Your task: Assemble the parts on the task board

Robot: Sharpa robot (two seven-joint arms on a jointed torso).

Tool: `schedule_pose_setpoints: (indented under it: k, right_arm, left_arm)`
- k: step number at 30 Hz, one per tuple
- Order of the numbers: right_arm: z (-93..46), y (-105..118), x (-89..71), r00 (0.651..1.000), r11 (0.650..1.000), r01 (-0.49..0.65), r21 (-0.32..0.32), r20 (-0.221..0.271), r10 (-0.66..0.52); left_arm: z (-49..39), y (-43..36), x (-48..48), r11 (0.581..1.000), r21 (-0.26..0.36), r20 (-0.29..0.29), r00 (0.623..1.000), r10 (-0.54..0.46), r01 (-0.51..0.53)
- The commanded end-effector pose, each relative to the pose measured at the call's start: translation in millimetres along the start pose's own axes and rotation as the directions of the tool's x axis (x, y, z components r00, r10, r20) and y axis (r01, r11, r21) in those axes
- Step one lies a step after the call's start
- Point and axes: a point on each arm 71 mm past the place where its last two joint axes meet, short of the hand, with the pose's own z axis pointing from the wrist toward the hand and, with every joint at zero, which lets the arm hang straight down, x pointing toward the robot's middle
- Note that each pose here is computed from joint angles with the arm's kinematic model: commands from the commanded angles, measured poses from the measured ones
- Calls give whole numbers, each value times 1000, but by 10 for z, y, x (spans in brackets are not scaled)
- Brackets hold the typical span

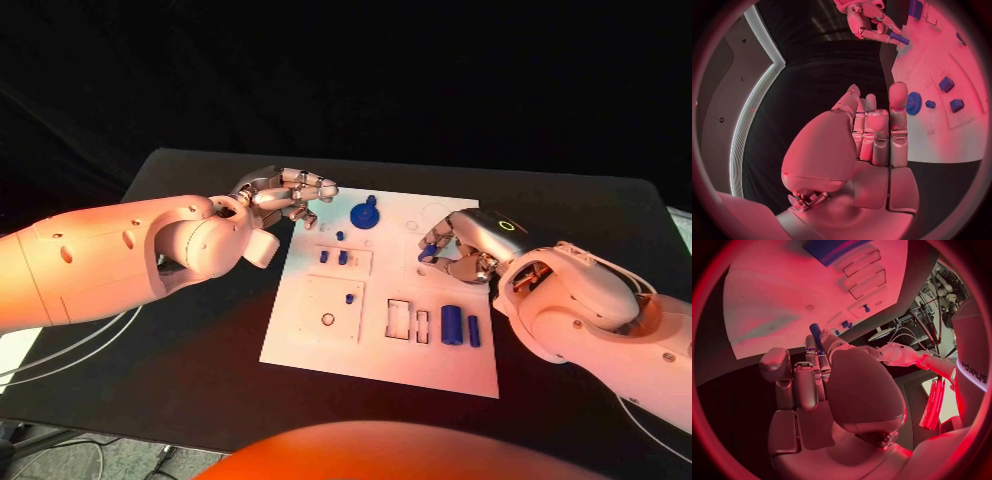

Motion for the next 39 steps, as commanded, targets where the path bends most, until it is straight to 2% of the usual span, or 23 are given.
schedule_pose_setpoints:
  k: [1, 9, 14, 18, 27, 39]
  right_arm:
    - [-20, 51, -49, 997, 997, -73, -5, 3, 73]
    - [6, 377, 11, 987, 984, -154, -89, -48, 150]
    - [45, 698, 205, 979, 966, -191, -175, -101, 176]
    - [80, 864, 387, 973, 954, -210, -214, -146, 182]
    - [138, 979, 685, 957, 948, -224, -227, -233, 171]
    - [203, 1056, 840, 959, 953, -193, -235, -251, 132]
  left_arm:
    - [3, -15, 15, 1000, 13, -19, 1000, -5, 6]
    - [16, -15, 27, 1000, 15, -21, 1000, -6, 6]
    - [33, -16, 49, 1000, 19, -26, 1000, -11, 11]
    - [40, -16, 60, 1000, 19, -29, 999, -13, 13]
    - [49, -15, 66, 1000, 19, -31, 999, -14, 14]
    - [61, -15, 91, 1000, 19, -39, 999, -15, 16]
